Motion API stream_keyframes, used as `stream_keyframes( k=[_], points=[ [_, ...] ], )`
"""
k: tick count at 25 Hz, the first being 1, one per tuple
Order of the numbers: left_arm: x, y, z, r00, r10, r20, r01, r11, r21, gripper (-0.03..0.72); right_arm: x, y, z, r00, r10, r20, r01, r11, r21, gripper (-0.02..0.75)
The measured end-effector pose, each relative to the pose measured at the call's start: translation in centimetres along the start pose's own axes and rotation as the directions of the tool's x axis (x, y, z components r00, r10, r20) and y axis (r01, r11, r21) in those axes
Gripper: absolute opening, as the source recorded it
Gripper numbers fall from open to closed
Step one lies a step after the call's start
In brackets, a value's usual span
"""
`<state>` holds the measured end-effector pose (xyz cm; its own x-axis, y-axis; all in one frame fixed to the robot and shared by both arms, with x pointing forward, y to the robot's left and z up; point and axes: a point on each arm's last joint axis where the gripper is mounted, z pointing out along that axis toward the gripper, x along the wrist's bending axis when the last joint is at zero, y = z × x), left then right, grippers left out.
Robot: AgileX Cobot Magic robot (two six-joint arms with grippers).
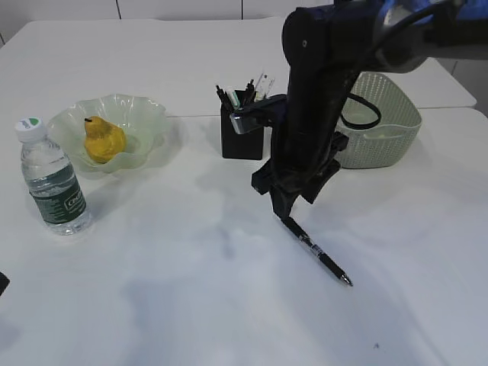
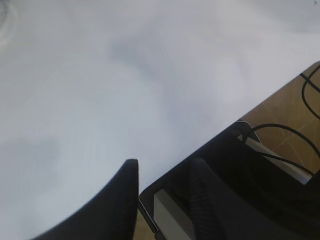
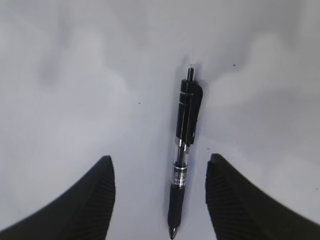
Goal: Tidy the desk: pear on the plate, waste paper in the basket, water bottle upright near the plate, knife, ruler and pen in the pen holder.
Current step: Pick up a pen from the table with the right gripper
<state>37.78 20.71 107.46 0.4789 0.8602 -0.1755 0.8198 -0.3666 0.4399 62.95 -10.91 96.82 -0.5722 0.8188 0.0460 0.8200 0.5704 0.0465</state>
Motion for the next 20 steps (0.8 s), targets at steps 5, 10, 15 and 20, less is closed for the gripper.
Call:
stream_keyframes(
  k=[5,10,15,20],
  points=[
    [0.0,0.0,0.0,1.000,0.000,0.000,0.000,1.000,0.000,0.239,-0.4,0.1,1.4,1.000,0.013,0.026,-0.014,0.999,0.036,0.457],
    [0.0,0.0,0.0,1.000,0.000,0.000,0.000,1.000,0.000,0.239,-0.5,0.2,2.5,0.999,0.015,0.028,-0.017,0.998,0.060,0.457],
    [0.0,0.0,0.0,1.000,0.000,0.000,0.000,1.000,0.000,0.239,-0.6,0.4,3.3,0.999,0.015,0.028,-0.017,0.998,0.061,0.457],
    [0.0,0.0,0.0,1.000,0.000,0.000,0.000,1.000,0.000,0.239,-0.7,0.7,4.5,0.999,0.015,0.033,-0.017,0.998,0.053,0.457]
  ],
)
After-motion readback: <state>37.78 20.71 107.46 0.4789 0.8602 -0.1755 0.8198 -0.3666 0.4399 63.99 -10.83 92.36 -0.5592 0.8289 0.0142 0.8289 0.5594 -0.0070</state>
